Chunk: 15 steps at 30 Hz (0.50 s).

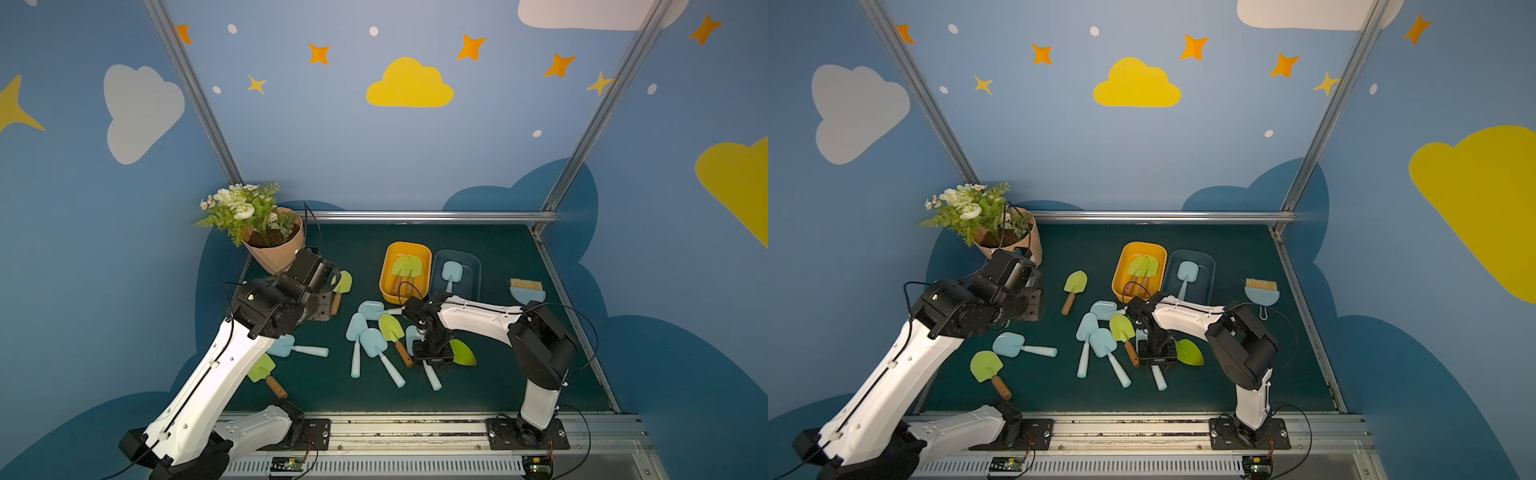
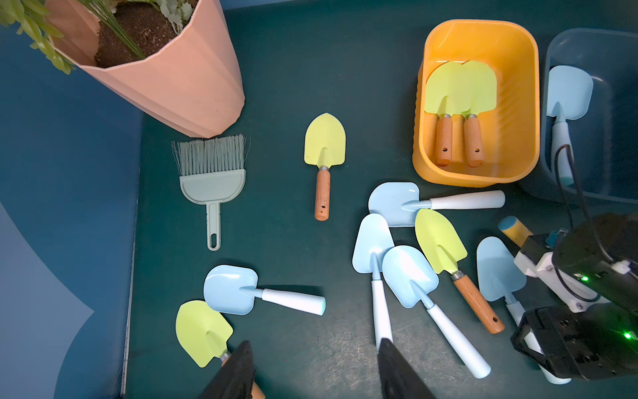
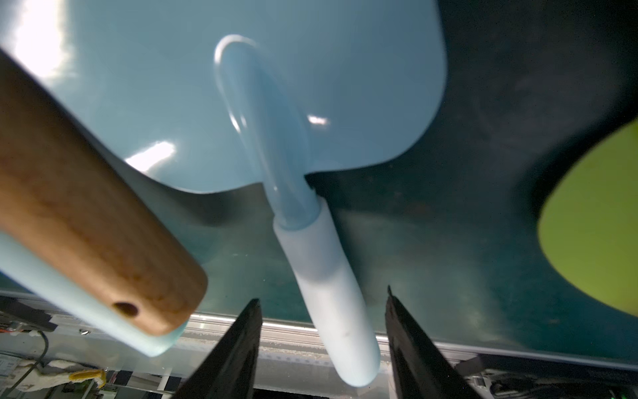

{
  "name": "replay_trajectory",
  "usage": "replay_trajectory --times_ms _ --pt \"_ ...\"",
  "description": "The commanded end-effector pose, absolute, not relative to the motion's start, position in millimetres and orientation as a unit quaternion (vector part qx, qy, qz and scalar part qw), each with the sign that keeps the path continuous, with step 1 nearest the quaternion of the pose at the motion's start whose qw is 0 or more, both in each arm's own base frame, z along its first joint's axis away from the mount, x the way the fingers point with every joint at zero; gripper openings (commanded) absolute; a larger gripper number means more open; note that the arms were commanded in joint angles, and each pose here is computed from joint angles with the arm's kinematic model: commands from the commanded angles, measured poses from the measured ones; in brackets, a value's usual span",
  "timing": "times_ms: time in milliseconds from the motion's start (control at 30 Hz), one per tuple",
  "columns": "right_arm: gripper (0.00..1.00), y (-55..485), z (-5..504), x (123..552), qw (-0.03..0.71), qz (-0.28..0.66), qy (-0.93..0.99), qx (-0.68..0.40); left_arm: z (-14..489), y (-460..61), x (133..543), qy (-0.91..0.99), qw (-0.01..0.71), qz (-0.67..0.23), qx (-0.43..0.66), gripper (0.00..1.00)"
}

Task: Sort the small shovels by color and place them into the storage box
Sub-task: Pick up the shovel from the center of the board.

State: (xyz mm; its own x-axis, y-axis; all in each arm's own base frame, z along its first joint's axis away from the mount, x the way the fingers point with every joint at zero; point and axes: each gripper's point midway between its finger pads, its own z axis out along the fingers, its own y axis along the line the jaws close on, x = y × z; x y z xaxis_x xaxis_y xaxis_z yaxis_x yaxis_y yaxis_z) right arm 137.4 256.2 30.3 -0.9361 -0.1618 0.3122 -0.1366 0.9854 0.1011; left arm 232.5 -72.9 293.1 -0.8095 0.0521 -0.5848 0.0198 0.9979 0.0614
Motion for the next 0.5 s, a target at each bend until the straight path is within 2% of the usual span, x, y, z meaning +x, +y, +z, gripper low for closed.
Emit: replay_trajectory --times_ms 0,300,467 --pt "0.58 256.8 26.7 131.0 0.175 -0.040 -0.982 0.065 296.6 -73.5 233.7 0.950 0.310 0.023 0.020 0.50" --pt "0.50 254.6 24.4 123.7 0.193 -0.039 -0.979 0.057 296.8 -73.7 234.4 0.950 0.310 0.024 0.020 0.50" --pt "0.41 253.6 22.5 123.8 0.197 -0.035 -0.978 0.054 297.2 -73.1 234.1 0.950 0.310 0.024 0.019 0.50"
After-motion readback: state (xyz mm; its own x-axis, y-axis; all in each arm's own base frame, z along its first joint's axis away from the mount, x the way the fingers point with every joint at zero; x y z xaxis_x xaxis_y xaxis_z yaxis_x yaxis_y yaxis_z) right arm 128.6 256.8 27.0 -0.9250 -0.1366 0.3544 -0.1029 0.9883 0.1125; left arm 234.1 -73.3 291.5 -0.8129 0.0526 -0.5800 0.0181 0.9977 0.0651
